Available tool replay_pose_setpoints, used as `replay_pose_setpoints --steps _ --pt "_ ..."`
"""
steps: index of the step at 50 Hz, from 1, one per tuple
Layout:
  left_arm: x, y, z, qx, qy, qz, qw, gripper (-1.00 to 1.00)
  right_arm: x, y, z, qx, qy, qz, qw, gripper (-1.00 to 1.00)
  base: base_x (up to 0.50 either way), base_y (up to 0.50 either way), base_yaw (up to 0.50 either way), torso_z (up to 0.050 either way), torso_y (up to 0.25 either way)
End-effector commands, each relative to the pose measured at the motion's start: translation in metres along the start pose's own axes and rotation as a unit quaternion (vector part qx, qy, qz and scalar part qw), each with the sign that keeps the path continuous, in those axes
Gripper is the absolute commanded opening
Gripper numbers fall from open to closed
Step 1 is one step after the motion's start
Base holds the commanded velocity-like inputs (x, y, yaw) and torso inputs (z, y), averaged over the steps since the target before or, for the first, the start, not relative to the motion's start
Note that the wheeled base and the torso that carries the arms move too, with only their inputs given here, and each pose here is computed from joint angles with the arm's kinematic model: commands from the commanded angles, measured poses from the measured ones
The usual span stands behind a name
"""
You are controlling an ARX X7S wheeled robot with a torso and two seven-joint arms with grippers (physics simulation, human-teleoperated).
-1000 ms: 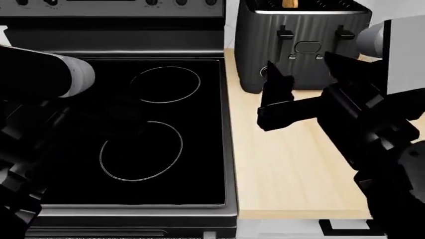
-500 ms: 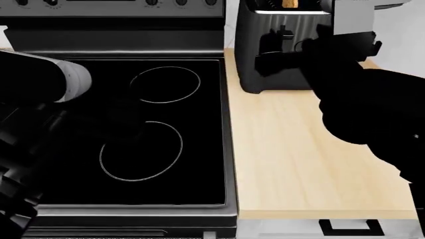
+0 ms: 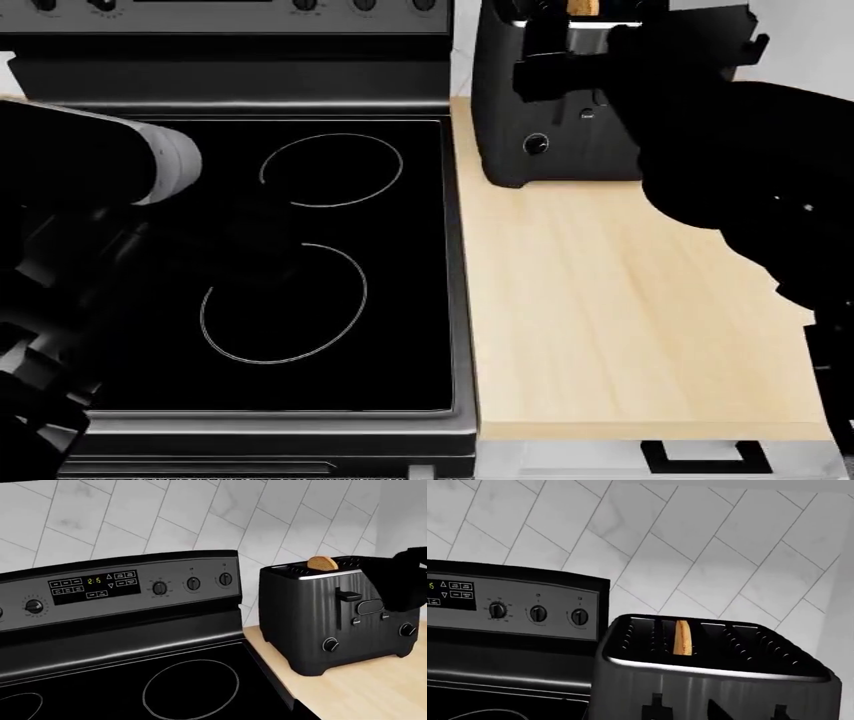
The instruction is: Push down the lever of the toaster to turn it on.
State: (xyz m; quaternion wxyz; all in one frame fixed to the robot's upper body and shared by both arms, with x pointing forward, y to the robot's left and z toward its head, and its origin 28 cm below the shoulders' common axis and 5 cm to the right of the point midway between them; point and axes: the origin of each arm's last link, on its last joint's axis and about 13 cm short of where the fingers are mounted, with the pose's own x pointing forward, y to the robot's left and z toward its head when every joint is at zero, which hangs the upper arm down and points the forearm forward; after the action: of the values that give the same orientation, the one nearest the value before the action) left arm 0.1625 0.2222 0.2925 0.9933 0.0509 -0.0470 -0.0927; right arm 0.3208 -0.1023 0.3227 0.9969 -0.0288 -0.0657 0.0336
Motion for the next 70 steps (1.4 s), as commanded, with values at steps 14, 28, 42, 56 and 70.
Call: replay_pose_setpoints --steps 14,28,42,56,70 --pt "0.0 0.001 -0.001 0.001 0.001 -0.001 1.0 1.0 0.007 0.001 0.007 0.02 0.001 0.0 1.0 -1.0 0.0 0.0 0.0 0.0 0.0" --pt "0.003 0.0 0.004 0.002 0.001 -0.003 1.0 1.0 0.009 -0.003 0.006 0.02 0.0 -0.009 1.0 -1.0 0.0 0.0 0.0 0.0 0.0" --pt "0.003 0.0 0.004 0.002 0.002 -0.001 1.0 1.0 0.02 -0.008 0.002 0.022 0.007 -0.031 0.999 -1.0 0.0 0.0 0.0 0.0 0.0" --pt "0.001 0.0 -0.003 0.003 0.003 -0.002 1.0 1.0 0.027 -0.007 -0.006 0.016 0.01 -0.027 0.999 -1.0 0.0 0.0 0.0 0.0 0.0" --pt "0.001 0.0 -0.006 0.003 0.004 -0.002 1.0 1.0 0.039 -0.01 -0.011 0.012 0.017 -0.038 0.999 -1.0 0.0 0.0 0.0 0.0 0.0"
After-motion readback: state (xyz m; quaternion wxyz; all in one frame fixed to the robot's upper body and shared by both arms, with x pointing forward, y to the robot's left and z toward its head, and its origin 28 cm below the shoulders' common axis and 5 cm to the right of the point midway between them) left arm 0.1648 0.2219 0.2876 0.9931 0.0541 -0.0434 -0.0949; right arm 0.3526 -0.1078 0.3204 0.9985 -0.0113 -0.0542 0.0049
